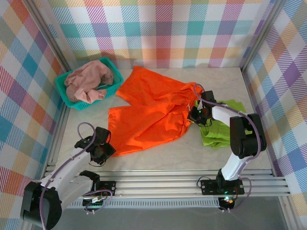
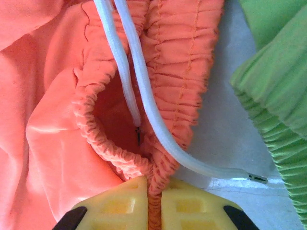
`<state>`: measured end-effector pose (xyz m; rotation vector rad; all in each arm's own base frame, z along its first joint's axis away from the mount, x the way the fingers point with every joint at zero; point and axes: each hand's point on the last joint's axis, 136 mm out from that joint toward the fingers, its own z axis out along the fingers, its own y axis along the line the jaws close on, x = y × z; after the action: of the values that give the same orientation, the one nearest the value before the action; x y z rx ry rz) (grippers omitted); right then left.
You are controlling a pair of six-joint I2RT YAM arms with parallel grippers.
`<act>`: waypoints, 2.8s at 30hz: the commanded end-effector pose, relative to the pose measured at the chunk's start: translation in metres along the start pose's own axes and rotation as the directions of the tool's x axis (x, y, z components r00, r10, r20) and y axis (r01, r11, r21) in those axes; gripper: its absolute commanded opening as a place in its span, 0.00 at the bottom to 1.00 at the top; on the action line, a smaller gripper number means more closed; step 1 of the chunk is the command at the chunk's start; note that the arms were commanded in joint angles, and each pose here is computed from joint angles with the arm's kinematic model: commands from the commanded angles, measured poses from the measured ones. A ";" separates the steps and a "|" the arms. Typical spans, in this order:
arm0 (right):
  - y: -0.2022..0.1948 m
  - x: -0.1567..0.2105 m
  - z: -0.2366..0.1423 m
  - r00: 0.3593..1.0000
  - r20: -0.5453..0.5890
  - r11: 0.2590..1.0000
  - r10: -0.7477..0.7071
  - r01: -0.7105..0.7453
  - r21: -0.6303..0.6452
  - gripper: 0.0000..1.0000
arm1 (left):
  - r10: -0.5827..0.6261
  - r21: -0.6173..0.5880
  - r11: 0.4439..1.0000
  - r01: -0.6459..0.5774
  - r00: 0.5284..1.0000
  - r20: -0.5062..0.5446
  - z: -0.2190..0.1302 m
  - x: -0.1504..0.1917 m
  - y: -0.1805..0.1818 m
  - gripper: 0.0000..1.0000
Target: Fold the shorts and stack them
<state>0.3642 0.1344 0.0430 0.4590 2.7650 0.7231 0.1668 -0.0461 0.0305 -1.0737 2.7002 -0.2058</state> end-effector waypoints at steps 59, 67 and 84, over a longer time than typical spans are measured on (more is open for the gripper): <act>0.061 0.109 -0.111 0.974 0.013 0.973 -0.225 0.225 -0.047 0.76 | 0.127 0.009 0.986 -0.169 0.771 0.624 -0.210 -0.135 -0.047 0.00; 0.085 0.050 -0.029 0.996 -0.082 0.982 -0.030 0.014 -0.191 0.77 | 0.133 0.007 0.985 -0.174 0.783 0.608 -0.197 -0.131 -0.046 0.00; 0.028 -0.081 0.076 0.987 -0.160 0.990 -0.030 0.051 0.129 0.79 | 0.136 0.171 0.952 -0.256 0.848 0.512 -0.167 -0.099 -0.060 0.00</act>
<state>0.4808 0.1828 0.0412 0.4163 2.8342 0.7848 0.2287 0.0024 0.2231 -0.6820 2.2269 -0.0408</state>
